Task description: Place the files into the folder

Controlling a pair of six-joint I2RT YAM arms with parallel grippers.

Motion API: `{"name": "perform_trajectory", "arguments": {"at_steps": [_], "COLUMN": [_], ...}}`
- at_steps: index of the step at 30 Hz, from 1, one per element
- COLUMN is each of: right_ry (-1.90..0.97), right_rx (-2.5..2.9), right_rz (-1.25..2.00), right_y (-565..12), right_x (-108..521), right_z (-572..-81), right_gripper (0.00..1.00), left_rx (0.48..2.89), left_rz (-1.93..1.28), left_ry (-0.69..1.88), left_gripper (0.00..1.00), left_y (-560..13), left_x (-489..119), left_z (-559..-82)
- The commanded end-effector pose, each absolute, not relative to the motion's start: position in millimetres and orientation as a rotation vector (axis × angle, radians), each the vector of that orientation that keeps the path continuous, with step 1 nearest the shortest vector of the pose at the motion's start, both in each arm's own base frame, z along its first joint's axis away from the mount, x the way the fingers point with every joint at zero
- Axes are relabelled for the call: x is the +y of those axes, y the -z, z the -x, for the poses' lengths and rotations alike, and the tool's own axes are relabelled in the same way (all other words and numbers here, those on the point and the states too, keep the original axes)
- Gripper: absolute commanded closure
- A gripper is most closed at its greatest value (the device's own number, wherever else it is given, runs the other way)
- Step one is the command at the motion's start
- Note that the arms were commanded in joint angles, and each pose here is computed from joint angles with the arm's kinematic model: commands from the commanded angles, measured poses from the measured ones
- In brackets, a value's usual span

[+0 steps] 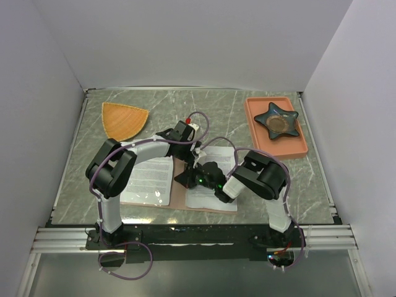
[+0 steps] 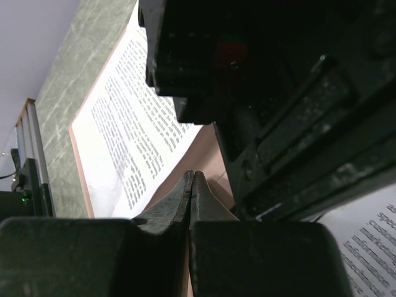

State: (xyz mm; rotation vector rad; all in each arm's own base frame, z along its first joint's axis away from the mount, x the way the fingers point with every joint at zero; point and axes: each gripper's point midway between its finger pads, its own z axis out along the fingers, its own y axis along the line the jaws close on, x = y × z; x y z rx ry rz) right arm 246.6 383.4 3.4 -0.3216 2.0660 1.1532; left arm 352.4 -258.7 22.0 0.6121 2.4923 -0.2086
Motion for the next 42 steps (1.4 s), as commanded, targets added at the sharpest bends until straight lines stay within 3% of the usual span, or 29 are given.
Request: {"name": "perform_trajectory", "arguments": {"at_steps": [1,9,23,28,32,37,40,42], "right_ry": [-0.696,-0.83,-1.05,-1.016,-1.007,-0.962,-0.829,-0.712], "right_rx": [2.58,2.45,2.031,1.961,1.931,1.928,2.0,2.136], "right_rz": [0.355,0.365,0.46,0.531,0.551,0.536,0.517,0.527], "right_y": [137,121,-11,-56,-79,-102,-109,-90], "right_x": [290,312,372,380,379,379,370,355], "right_z": [-202,-215,-257,-267,-267,-272,-284,-279], "right_gripper": [1.0,1.0,0.99,0.91,0.79,0.73,0.66,0.58], "left_rx": [2.632,2.634,2.558,2.479,2.43,2.384,2.313,2.319], "left_rz": [-0.682,-0.688,-0.683,-0.687,-0.681,-0.665,-0.607,-0.552], "left_ry": [0.197,0.186,0.214,0.241,0.285,0.355,0.393,0.399], "left_gripper": [0.12,0.13,0.11,0.09,0.08,0.05,0.01,0.04], "left_y": [4,5,-34,-79,-110,-146,-191,-204], "left_x": [-247,-248,-259,-267,-276,-279,-264,-235], "left_z": [-314,-317,-334,-349,-357,-368,-380,-387]}}
